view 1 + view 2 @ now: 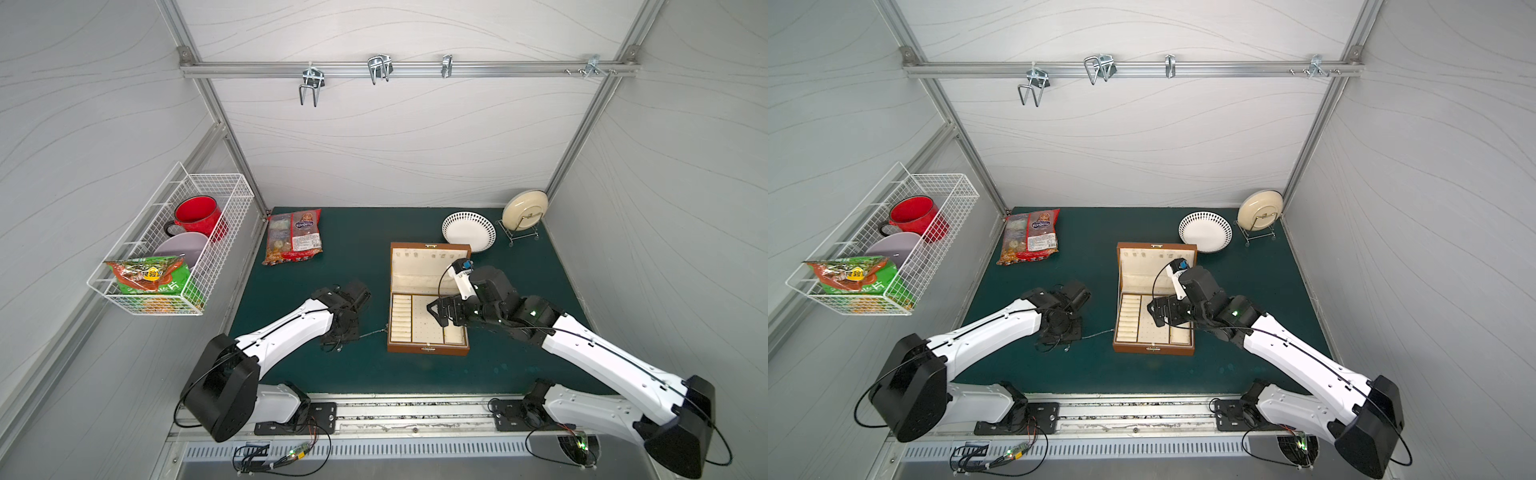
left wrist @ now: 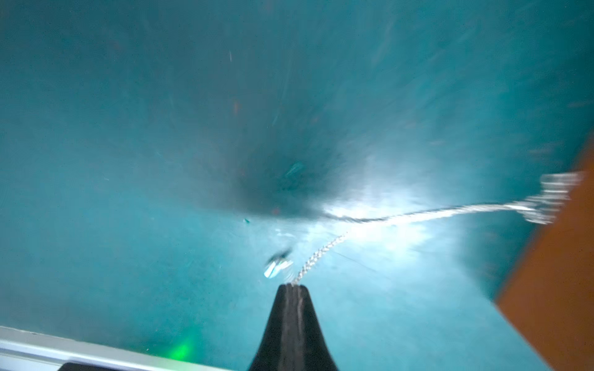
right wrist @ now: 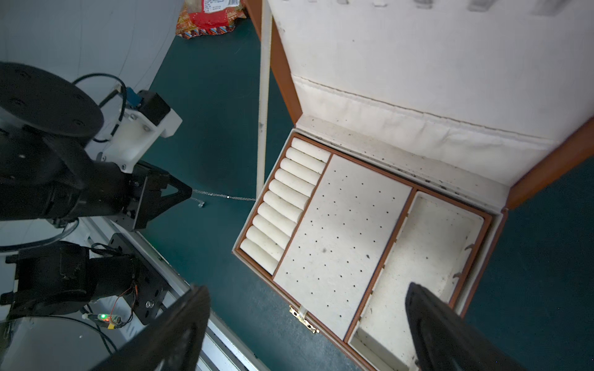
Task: Put jewelry chain into jewelry box
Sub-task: Pick up the necklace from the center of the board.
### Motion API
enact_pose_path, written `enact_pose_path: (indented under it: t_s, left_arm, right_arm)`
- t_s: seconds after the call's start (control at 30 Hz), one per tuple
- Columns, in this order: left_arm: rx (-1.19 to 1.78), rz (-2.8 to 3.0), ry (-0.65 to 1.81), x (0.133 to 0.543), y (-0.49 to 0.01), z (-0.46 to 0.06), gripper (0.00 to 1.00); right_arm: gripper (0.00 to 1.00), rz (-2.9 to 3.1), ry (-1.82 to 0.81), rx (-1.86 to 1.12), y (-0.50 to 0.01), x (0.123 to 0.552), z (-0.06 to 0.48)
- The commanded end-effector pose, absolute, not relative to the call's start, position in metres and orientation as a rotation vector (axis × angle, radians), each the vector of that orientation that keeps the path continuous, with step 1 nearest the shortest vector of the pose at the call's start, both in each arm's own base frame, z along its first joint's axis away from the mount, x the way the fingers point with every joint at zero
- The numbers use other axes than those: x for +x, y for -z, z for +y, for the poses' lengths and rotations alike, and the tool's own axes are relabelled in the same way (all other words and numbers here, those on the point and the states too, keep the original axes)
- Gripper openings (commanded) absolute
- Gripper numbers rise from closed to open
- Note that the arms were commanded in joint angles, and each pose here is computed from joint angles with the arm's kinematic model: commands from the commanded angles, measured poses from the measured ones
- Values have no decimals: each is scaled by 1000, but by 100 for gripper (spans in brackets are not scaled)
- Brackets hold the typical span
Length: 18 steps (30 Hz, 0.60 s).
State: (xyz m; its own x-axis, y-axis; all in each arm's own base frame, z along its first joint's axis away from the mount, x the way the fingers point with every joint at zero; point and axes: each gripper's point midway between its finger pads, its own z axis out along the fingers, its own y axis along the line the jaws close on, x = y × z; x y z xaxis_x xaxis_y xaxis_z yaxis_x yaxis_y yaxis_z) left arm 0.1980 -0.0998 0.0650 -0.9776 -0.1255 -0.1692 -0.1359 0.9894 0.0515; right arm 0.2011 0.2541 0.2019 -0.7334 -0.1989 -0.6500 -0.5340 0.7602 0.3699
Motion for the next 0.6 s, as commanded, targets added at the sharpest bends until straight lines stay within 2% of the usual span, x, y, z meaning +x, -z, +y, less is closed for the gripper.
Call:
enact_pose_path:
  t_s: [0.0,0.17,0.3,0.57]
  left_arm:
    - [-132,2945,-110,199,-85,-96,0]
    - [-75,2913,-63,200,-105,-98,0]
    - [-39,2887,-16,200,-121,-100,0]
    - [29,2811,94,197,-159,-105,0]
  right_arm:
    - [98,2258,-770,-651,-219,201,274]
    - [93,2104,-849,-818,-233,197,311]
    - [85,1953,-940,-971,-244,188,342]
    - [64,1808,-1026,-1248,-228,163,397]
